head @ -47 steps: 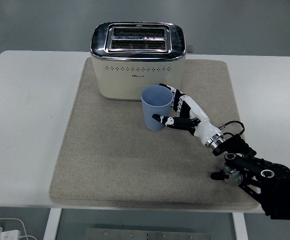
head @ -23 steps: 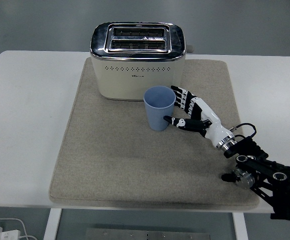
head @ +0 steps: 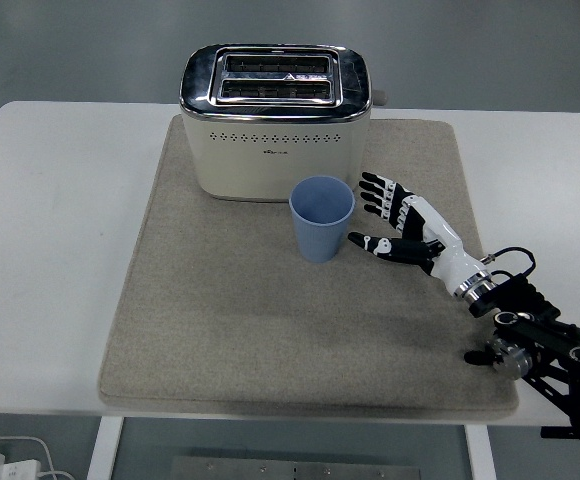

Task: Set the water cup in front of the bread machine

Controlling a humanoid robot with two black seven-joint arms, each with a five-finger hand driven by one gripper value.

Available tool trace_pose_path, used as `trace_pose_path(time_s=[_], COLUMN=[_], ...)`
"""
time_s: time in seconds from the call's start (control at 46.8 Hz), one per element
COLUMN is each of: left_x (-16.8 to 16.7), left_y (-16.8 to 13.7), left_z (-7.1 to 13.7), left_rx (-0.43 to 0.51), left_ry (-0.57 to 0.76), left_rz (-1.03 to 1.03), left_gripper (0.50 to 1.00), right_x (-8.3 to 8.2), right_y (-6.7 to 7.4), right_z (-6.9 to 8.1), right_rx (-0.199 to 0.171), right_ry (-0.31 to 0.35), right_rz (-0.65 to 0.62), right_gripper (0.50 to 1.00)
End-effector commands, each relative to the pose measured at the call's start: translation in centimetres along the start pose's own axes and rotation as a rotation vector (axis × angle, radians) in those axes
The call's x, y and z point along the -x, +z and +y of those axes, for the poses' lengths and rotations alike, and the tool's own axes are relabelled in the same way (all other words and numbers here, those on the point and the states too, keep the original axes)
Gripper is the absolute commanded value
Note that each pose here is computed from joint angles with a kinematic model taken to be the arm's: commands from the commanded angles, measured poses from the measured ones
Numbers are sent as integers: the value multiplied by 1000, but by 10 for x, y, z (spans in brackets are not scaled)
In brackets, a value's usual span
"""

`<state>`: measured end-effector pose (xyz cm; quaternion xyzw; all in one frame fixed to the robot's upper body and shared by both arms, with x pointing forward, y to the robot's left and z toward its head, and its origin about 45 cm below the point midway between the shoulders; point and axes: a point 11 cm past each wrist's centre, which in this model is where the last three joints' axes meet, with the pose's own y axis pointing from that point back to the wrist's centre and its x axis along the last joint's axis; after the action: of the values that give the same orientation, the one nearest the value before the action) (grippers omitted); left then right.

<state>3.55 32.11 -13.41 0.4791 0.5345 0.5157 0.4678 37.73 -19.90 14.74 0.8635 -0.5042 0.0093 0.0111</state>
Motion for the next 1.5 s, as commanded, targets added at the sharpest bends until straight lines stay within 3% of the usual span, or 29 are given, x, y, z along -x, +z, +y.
trace_pose_path(time_s=[0.0,0.321,0.491,0.556,0.684,0.855,1.026,1.218,1.474], left_x=[0,0,3,4,4,3,4,4,4], left_y=[0,0,0,0,0,0,0,0,-1], left_z=[0,0,0,0,0,0,0,0,0], left_rx=[0,0,-1,-1,-1,-1,-1,-1,-3], left_ry=[1,1,-8,-13,-10,-8,-11,-10,-11], left_rz=[0,0,-3,-4,-2,-3,-4,-3,-3], left_gripper=[1000,1000,1000,1000,1000,1000,1000,1000,1000], right_x=[-8,-69,-92,-96,-99,-100,-95,-93,-93], right_y=[-1,-25,-47,-57,-69,-82,-79,-71,-74], right_z=[2,12,9,4,-9,-26,-44,-54,-57], right_rx=[4,-29,-67,-90,-81,-39,52,56,35], right_ry=[19,132,172,186,209,223,232,251,241], right_rz=[-4,-67,-101,-124,-190,-274,-338,-355,-379], right_gripper=[930,930,930,930,930,928,930,930,930])
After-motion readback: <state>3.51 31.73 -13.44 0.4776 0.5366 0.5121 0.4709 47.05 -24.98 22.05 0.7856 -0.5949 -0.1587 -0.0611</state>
